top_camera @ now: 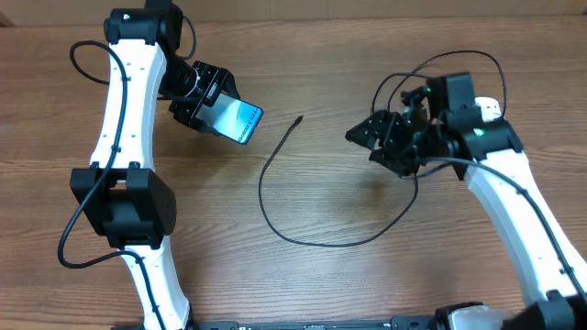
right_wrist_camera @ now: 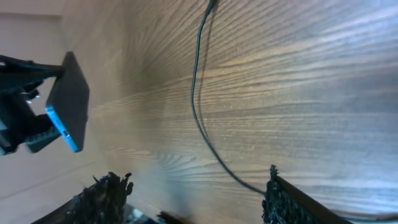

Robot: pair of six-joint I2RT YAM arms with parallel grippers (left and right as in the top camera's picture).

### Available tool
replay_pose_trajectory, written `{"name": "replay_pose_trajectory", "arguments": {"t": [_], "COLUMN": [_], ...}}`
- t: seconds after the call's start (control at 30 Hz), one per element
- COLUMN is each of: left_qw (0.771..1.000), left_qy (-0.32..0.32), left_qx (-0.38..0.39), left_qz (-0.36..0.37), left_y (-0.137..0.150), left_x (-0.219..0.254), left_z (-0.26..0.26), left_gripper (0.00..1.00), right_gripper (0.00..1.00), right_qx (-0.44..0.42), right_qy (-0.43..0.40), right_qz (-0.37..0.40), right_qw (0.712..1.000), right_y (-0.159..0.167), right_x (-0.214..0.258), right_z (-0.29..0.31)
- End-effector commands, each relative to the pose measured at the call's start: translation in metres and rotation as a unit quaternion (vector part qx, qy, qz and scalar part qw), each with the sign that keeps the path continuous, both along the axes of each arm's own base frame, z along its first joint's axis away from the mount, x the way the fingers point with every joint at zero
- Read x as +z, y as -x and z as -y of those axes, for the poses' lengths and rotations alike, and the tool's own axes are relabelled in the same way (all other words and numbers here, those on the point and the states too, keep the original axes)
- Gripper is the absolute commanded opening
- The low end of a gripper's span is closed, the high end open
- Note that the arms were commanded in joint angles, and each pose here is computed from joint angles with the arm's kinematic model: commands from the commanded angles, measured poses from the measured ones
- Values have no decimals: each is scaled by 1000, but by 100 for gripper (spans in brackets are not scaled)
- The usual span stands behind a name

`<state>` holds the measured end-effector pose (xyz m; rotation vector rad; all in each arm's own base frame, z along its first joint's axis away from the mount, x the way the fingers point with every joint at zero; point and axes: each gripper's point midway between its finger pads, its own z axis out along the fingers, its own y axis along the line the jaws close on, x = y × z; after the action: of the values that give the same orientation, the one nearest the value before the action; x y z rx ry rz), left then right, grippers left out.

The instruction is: Plug charger to phone and switch on socket

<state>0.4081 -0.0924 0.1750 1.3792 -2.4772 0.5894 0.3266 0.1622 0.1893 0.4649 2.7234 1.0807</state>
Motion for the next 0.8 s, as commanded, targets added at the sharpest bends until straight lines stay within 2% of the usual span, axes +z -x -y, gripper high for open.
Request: {"name": "replay_pose_trajectory", "arguments": {"t": [0.0,0.4,0.77], "left_qw": [999,999,1000], "left_qy": [8,8,4], "left_qx": [-1,-1,-1], "left_qz": [33,33,31], "left_y": [-1,-1,0], "left_x": [24,24,23], "left_z": [5,5,4], "left_gripper": [57,57,57], "right_gripper": [72,72,71], "right_qx": [14,-5,6], "right_qy": [40,33,39], "right_qz": [27,62,35], "right_qw": [999,998,999], "right_y": [-17,-46,-57], "right_x": [7,17,-18], "right_z": [-6,-15,-34]}}
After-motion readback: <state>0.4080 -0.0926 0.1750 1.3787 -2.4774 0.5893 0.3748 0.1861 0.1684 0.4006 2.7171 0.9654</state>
